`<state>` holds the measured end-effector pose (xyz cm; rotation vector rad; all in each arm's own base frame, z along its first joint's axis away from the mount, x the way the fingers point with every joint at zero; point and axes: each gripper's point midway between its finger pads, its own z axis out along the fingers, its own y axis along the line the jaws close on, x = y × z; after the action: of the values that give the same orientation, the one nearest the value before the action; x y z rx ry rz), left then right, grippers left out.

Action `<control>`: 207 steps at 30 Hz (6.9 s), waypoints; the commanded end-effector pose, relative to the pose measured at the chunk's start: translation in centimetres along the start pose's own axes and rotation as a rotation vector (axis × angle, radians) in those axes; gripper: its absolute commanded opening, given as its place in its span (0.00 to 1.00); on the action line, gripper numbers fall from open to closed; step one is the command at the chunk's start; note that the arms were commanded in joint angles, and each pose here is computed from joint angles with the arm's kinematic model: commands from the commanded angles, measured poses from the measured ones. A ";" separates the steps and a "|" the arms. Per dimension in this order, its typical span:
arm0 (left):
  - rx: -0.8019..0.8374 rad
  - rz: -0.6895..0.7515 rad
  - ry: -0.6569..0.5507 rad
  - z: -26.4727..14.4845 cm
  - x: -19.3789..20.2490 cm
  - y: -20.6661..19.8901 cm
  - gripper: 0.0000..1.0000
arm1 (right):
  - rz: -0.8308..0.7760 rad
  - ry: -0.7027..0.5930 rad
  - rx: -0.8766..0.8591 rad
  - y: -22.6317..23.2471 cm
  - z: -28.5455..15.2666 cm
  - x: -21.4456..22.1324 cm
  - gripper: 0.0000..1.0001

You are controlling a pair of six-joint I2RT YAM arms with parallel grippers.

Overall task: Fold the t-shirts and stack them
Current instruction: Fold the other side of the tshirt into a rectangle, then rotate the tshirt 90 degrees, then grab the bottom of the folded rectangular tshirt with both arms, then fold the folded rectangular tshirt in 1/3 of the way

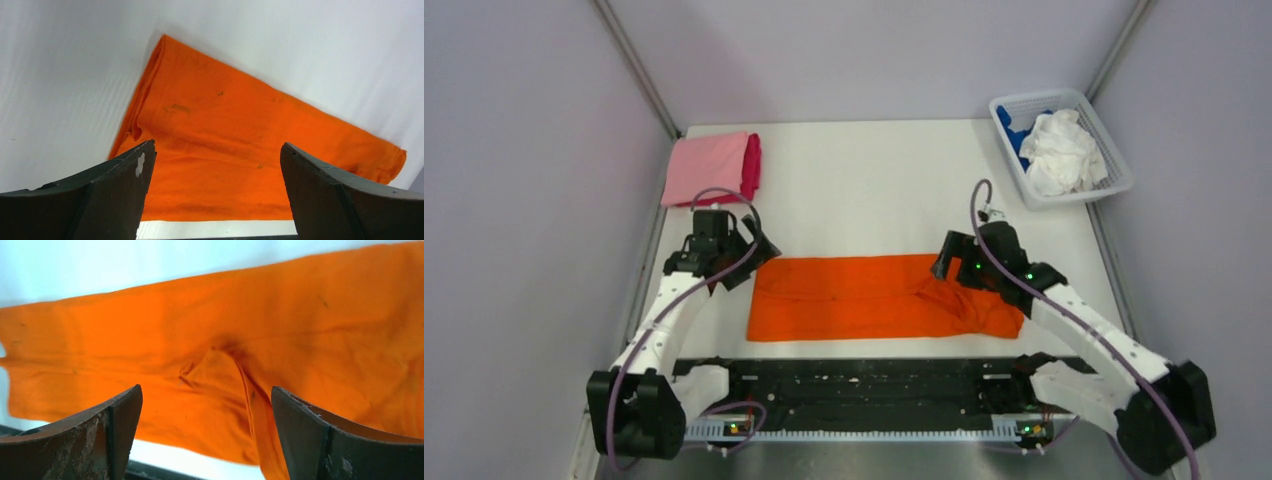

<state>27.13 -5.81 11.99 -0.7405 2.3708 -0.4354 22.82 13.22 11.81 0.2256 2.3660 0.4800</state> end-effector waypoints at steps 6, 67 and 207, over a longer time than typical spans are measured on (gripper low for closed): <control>0.023 0.032 0.051 0.0 1.8 0.4 0.99 | -0.113 0.106 -0.170 4.2 7.1 0.6 0.99; 0.225 0.196 0.222 1.0 4.7 -7.2 0.99 | -0.030 0.135 -0.195 2.4 -0.1 8.1 0.99; 0.333 0.389 0.144 6.0 5.0 -18.2 0.00 | -0.032 -0.053 -0.215 9.0 10.3 -7.1 0.00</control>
<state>32.23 -24.28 13.29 -0.1518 2.4197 -0.7115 30.82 21.61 10.21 0.1655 2.3392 0.6564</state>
